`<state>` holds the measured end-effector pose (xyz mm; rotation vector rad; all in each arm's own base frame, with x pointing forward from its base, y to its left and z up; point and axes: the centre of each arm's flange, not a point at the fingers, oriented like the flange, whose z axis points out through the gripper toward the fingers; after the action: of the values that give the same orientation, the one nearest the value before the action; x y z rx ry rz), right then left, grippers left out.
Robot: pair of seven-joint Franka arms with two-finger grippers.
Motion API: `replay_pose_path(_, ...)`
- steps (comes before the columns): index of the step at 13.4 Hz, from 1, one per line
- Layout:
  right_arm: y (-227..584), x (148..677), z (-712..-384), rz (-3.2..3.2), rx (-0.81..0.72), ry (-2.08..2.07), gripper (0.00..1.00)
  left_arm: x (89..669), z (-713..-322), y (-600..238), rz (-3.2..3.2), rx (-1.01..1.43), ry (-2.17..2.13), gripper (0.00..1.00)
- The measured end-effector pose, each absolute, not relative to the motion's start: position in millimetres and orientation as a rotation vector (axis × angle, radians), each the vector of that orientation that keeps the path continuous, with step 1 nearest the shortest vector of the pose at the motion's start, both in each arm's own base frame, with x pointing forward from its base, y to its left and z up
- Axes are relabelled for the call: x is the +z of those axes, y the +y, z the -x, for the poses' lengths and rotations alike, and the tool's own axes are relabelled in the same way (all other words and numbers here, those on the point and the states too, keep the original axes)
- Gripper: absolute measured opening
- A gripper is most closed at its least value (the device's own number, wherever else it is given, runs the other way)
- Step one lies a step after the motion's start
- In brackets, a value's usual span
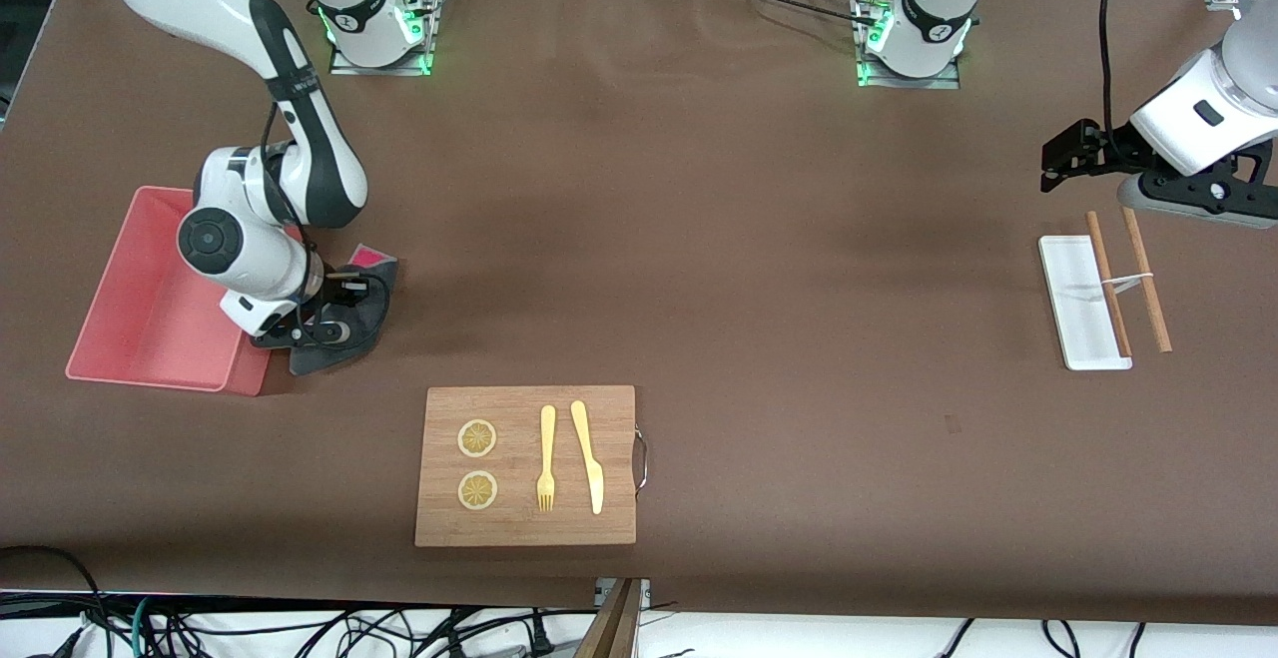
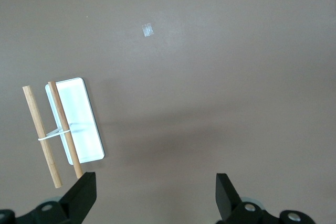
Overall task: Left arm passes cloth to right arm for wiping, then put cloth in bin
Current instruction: 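Wipe the table with the cloth in the right gripper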
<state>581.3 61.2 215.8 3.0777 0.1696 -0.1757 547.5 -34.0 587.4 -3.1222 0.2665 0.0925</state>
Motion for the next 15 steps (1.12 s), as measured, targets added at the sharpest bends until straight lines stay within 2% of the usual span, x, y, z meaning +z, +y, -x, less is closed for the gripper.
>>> replay_pose_path(7,112.8,222.9,-584.5,-3.18,-0.145,0.072,0.03,587.4,-547.4,-35.2,3.122,0.093,0.27,1.0)
replay_pose_path(15,285.3,243.6,-545.3,-3.252,-0.185,-0.366,0.03,587.4,-547.2,-38.9,3.121,0.092,0.28,1.0)
